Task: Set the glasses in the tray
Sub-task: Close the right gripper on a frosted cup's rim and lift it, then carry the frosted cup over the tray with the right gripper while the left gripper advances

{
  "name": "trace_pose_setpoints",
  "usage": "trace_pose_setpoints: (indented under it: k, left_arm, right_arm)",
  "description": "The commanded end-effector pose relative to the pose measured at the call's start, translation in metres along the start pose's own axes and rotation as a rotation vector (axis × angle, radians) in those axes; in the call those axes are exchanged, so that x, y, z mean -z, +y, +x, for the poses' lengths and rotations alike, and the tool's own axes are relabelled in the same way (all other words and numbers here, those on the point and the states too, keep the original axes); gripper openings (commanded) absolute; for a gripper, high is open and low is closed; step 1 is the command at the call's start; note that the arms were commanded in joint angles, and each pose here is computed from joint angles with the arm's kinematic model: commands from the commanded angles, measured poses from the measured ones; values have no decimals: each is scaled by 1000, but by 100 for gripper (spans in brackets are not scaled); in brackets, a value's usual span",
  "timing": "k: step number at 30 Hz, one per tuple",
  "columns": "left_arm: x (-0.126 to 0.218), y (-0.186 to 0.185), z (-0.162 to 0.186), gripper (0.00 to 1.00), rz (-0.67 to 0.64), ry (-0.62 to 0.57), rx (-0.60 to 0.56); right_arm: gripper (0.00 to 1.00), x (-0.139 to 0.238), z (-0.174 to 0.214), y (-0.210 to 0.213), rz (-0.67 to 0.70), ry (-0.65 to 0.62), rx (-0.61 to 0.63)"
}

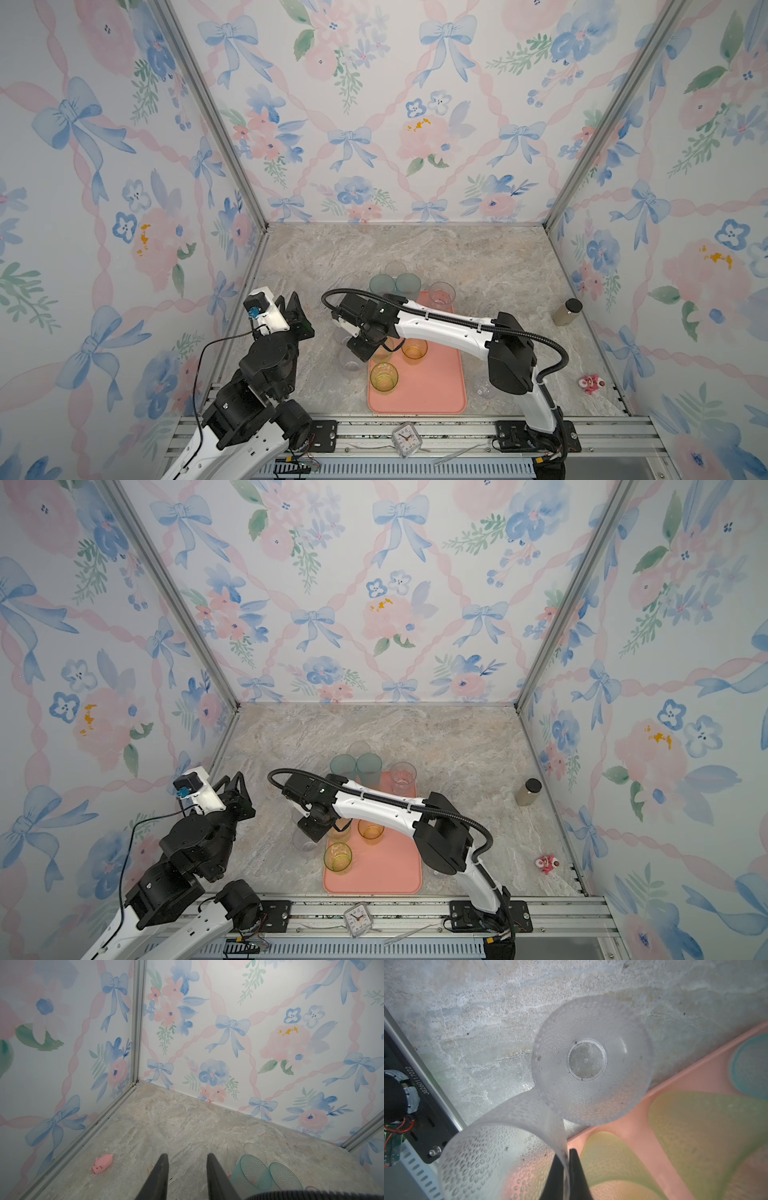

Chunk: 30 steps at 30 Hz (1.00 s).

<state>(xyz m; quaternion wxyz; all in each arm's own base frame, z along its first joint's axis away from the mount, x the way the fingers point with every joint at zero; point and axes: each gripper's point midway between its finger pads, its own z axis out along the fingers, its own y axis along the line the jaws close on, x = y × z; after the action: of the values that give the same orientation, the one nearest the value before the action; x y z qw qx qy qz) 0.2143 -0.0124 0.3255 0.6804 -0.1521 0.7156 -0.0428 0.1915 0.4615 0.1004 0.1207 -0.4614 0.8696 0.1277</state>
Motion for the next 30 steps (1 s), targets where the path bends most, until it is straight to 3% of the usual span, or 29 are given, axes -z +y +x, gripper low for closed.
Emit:
trace_pose_setpoints:
  k: [1, 7, 13, 19, 27, 30]
  left_arm:
    - [-3, 1, 5, 33, -14, 15, -44]
    - [-6, -2, 8, 34, -21, 30, -66]
    - [-13, -9, 15, 35, -24, 60, -103]
    - [-20, -18, 24, 35, -10, 97, -131]
    - [-35, -38, 54, 34, 25, 202, -197]
    - [-39, -48, 51, 34, 42, 215, -193]
  right_arm:
    - [4, 26, -8, 10, -21, -49, 13]
    - [3, 55, -12, 19, -96, -124, 11]
    - [3, 87, -6, 3, -86, -177, -16]
    - [3, 125, 11, -38, 4, -240, -81]
    - [3, 193, 54, -125, 238, -332, -248]
    - [3, 205, 74, -153, 319, -327, -310]
